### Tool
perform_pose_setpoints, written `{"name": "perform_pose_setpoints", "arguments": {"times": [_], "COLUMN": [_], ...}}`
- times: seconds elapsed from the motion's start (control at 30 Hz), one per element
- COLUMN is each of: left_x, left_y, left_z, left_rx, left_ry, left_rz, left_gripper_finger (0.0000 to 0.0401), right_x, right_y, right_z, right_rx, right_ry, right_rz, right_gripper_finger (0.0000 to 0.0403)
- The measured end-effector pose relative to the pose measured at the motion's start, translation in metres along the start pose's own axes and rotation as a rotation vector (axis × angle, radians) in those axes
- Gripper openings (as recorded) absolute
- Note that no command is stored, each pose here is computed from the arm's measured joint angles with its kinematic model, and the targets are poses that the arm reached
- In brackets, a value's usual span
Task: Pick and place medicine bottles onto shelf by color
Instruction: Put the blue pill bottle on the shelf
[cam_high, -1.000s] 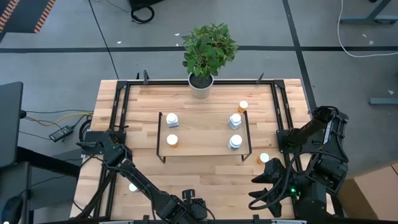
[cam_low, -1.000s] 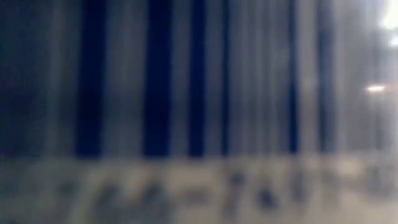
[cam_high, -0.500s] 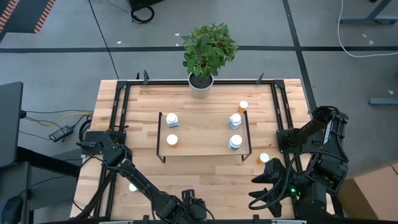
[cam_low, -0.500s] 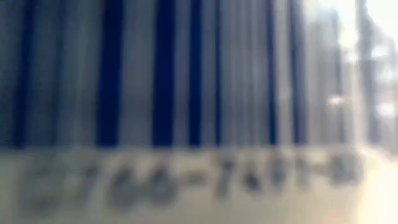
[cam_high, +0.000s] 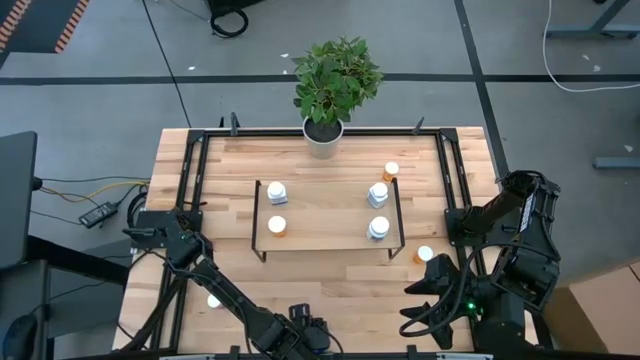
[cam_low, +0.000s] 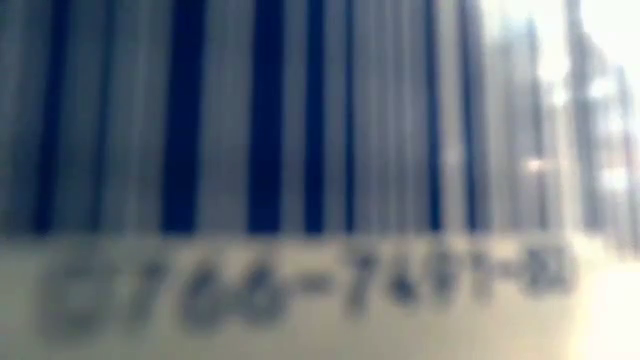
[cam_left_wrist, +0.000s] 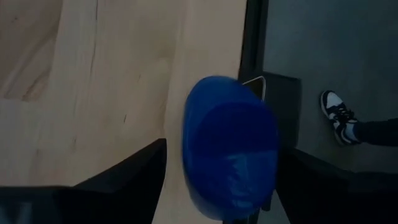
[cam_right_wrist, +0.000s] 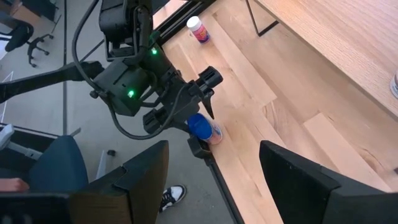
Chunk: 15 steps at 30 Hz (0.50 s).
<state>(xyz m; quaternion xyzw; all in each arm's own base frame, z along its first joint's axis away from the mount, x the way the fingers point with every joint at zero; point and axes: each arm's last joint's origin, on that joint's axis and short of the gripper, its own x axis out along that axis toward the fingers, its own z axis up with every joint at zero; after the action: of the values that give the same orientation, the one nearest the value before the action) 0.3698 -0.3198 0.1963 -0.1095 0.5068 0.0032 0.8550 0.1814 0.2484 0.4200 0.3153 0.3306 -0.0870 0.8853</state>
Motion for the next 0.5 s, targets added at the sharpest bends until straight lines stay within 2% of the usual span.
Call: {"name": "perform_pose_setpoints", "arguments": {"times": [0.23,0.43,0.5], "left_x": [0.0002,0.0002,0.0003], "left_y": [-0.0014,-0.001,-0.0007], "left_z": [0.0024,0.0024,0.0027], "left_rx": [-0.004,-0.001,-0.001], "left_ry": [-0.019,-0.021,-0.021], "left_rz": [-0.018,-0.013,-0.012], "left_gripper_finger": [0.0246,0.0197,0.0196], "right_x": [0.0,0.0,-0.0001], "right_y": [0.0,0.0,0.0], "right_z": [0.0,0.0,-0.0001], "right_rx": [-0.002,-0.003,-0.003], "right_ry": [0.0,0.0,0.0], "right_rz": [0.0,0.0,0.0], "right_gripper_finger": [0.0259,0.0259,0.0259]}}
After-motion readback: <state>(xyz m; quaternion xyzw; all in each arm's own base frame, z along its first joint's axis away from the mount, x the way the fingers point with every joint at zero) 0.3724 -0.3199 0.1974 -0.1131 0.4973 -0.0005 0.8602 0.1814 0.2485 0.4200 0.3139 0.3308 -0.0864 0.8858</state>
